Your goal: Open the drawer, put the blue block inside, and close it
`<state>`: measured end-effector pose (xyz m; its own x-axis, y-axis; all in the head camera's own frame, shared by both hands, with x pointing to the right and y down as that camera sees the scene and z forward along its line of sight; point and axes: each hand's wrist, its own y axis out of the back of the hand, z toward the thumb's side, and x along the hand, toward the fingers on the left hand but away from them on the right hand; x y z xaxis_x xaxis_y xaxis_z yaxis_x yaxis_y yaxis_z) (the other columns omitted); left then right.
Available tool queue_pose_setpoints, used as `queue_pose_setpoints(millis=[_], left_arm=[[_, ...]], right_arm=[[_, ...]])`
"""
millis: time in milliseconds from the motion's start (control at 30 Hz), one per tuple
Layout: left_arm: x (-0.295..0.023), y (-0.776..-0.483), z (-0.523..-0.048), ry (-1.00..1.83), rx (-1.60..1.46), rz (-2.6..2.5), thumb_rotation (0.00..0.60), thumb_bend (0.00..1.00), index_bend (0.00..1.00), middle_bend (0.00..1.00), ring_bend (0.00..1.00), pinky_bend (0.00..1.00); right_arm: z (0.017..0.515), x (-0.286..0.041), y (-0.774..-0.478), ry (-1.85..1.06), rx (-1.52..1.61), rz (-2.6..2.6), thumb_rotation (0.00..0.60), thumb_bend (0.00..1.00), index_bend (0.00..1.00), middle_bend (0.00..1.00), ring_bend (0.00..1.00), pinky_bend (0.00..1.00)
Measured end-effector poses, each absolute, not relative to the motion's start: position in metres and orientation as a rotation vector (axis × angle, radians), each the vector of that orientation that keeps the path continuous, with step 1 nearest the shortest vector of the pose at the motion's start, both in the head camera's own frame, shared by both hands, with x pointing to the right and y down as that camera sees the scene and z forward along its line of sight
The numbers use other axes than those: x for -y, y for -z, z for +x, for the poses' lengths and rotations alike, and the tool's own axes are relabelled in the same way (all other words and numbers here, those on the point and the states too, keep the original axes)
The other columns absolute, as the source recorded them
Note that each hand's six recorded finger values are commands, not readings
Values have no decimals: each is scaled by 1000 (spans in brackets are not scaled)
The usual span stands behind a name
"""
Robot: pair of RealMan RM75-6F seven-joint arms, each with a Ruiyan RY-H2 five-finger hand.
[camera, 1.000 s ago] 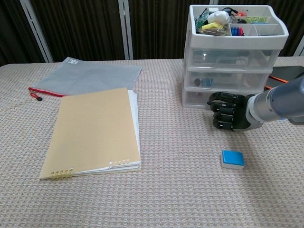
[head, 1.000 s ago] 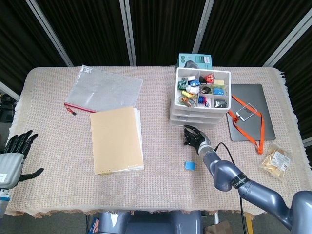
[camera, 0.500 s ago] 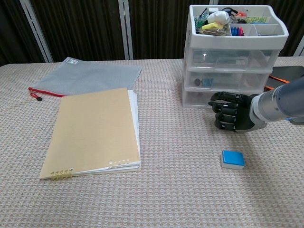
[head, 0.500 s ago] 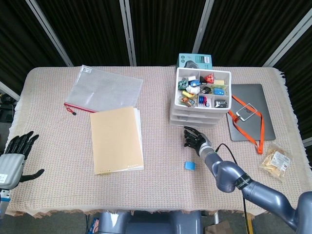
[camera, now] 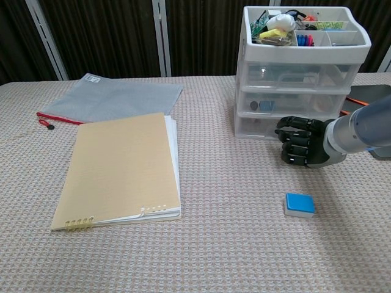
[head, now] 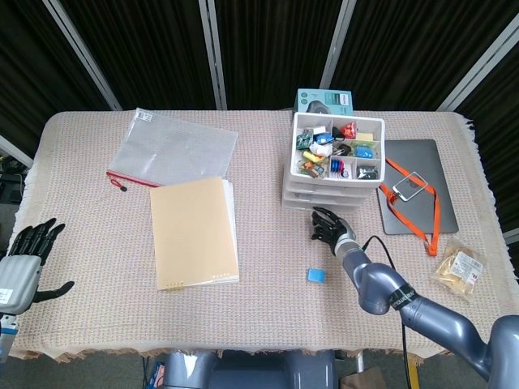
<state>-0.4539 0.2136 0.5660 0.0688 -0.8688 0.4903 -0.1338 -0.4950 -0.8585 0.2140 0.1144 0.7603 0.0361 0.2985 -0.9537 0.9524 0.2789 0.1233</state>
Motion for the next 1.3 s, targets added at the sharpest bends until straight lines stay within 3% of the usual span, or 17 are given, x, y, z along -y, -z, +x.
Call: queue_pose_setpoints(millis=[567,1300], left_arm=[[-214,-566,-453,1480,-1004,-1728,600,185,22,0,0,0],[-216,-566,-452,1474,-994,-1726,600,185,24,0,0,0]], right_arm=[[198,-107,-757,672,-1417,1184,600,390,377,730,768,696],[204,-145,-743,709,-1332,1170,600,390,386,731,768,697]])
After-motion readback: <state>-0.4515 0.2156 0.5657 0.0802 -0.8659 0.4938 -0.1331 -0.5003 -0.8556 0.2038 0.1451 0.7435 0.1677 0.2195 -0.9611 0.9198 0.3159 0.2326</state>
